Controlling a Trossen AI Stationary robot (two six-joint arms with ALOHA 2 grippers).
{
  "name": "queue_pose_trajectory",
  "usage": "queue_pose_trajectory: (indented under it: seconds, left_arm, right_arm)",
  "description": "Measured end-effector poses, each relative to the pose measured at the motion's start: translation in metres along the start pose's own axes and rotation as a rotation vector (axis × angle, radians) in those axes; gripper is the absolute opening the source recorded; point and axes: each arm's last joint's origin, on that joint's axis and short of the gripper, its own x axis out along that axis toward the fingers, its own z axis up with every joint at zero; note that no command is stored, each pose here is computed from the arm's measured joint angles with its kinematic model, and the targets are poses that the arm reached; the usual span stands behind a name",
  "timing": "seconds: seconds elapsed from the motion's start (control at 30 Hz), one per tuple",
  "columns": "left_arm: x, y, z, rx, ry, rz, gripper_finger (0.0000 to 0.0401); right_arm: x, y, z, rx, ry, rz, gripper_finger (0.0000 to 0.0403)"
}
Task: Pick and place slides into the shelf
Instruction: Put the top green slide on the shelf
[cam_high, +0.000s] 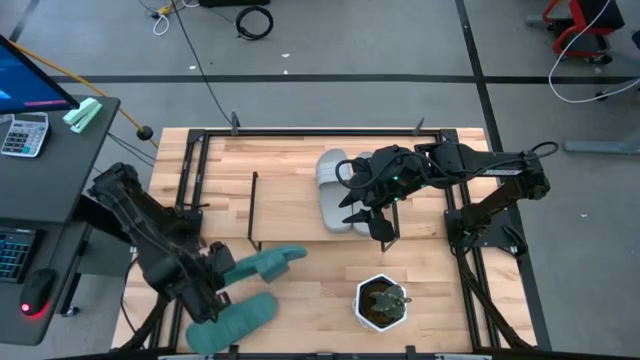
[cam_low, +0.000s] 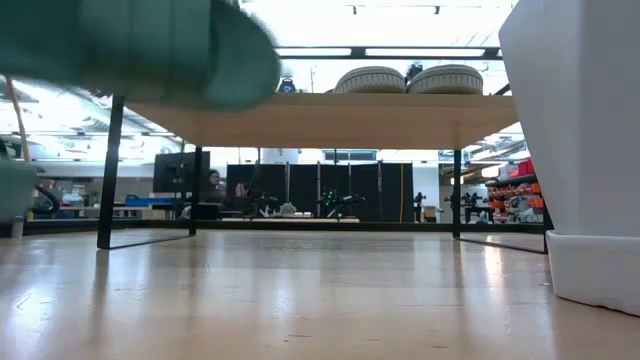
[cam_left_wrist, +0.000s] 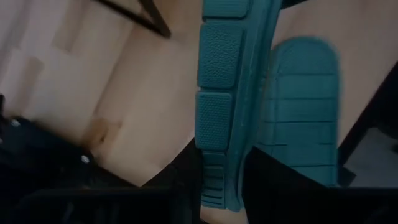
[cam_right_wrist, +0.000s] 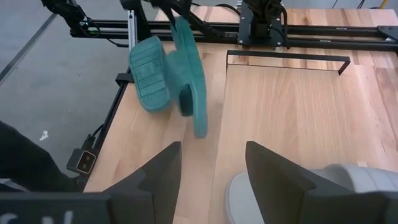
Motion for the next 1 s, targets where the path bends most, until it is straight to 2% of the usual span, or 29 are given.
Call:
queue_pose_trajectory:
  seconds: [0.13,0.27,0.4,0.63,0.87,1.0]
  left_arm:
    - [-0.028,0.003,0.008,0.007,-0.052,-0.014,0.0081]
    - [-0.052,0.009,0.016,0.032,-0.089,-0.030,0.0080]
    - [-0.064,0.013,0.032,0.112,-0.117,-0.064,0.0080]
    - [-0.065,0.030,0.071,0.212,-0.147,-0.026,0.0080]
    - [-0.059,0.051,0.101,0.303,-0.110,0.001,0.0080]
    - [-0.067,0.066,0.113,0.320,-0.131,-0.005,0.0079]
  right_arm:
    - [0.000,0.000,0.000,0.032,0.000,0.006,0.0185]
    - [0.000,0.002,0.001,0.075,-0.005,0.060,0.0185]
    - [0.000,0.004,0.007,0.067,-0.067,0.119,0.0185]
    - [-0.004,0.000,0.019,0.084,-0.169,0.203,0.0185]
    - [-0.015,-0.002,0.027,0.010,-0.222,0.179,0.0185]
    - [-0.019,-0.011,0.028,0.019,-0.228,0.127,0.0185]
